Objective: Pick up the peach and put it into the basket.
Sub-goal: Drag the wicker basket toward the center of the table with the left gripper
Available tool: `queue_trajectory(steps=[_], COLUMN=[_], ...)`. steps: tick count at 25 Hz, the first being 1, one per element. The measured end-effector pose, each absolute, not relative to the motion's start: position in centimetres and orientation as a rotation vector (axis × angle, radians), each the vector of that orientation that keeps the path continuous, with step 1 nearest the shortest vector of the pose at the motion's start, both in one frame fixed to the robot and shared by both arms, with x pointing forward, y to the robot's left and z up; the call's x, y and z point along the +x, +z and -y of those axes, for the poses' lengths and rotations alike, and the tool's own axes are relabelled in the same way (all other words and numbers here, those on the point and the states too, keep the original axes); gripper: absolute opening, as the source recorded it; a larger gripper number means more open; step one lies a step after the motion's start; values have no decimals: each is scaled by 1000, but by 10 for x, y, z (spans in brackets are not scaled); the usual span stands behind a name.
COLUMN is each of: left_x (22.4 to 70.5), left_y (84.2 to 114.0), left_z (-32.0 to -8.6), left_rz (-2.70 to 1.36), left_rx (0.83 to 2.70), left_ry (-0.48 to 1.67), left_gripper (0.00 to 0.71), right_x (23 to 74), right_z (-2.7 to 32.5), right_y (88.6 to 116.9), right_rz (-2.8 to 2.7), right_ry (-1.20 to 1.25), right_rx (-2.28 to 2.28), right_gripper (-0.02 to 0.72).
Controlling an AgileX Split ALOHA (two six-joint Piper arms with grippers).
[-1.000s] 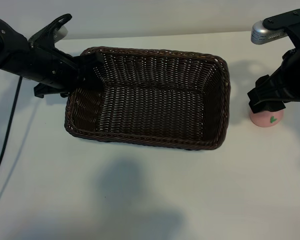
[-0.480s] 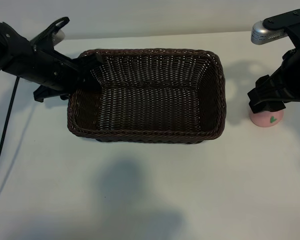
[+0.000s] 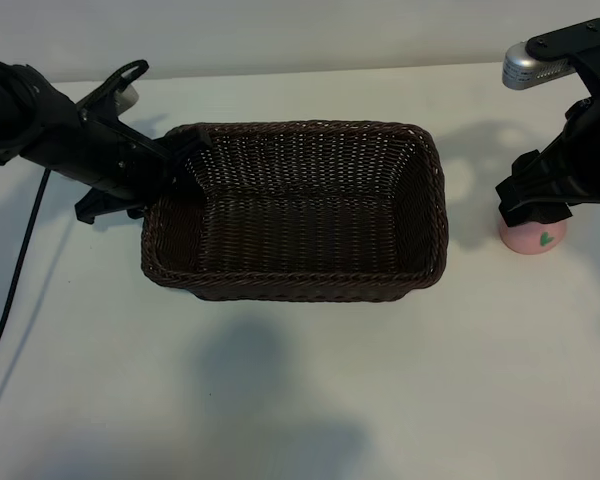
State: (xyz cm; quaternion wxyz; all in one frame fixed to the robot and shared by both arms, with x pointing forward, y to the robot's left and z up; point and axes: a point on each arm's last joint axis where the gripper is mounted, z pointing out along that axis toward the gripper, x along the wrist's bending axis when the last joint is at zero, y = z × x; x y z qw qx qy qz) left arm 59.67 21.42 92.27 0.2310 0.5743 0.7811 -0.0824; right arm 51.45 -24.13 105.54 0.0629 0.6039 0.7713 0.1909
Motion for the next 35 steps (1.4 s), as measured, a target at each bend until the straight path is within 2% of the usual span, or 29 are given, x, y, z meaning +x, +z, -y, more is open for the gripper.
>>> queue_trajectory(steps=[21,23,28,29,31,35], left_x=[596,596,593,592,589,583], left_y=[921,921,928,931,939,956], left_z=[-215,-215,-215,-215,-216,-221], left_rz=[-2176,-2179,-2170,-2160,-2151,-2132], left_rx=[1536,1536,1559,1575,1590,1652], left_ry=[-229,-234,-241,-233,-214,-153], left_gripper=[313,351,600,632,673,680], right_x=[515,515,514,514,514,514], right_z=[241,241,241,241,241,241], right_y=[1055,1055,1055,1055,1055,1055], right_rz=[-2331,-2331,-2331,-2331,-2331,-2331], right_ry=[576,576,575,575,575,575], right_rx=[1824,1824,1825,1825,1825,1825], right_gripper=[595,595,595,595,595,595])
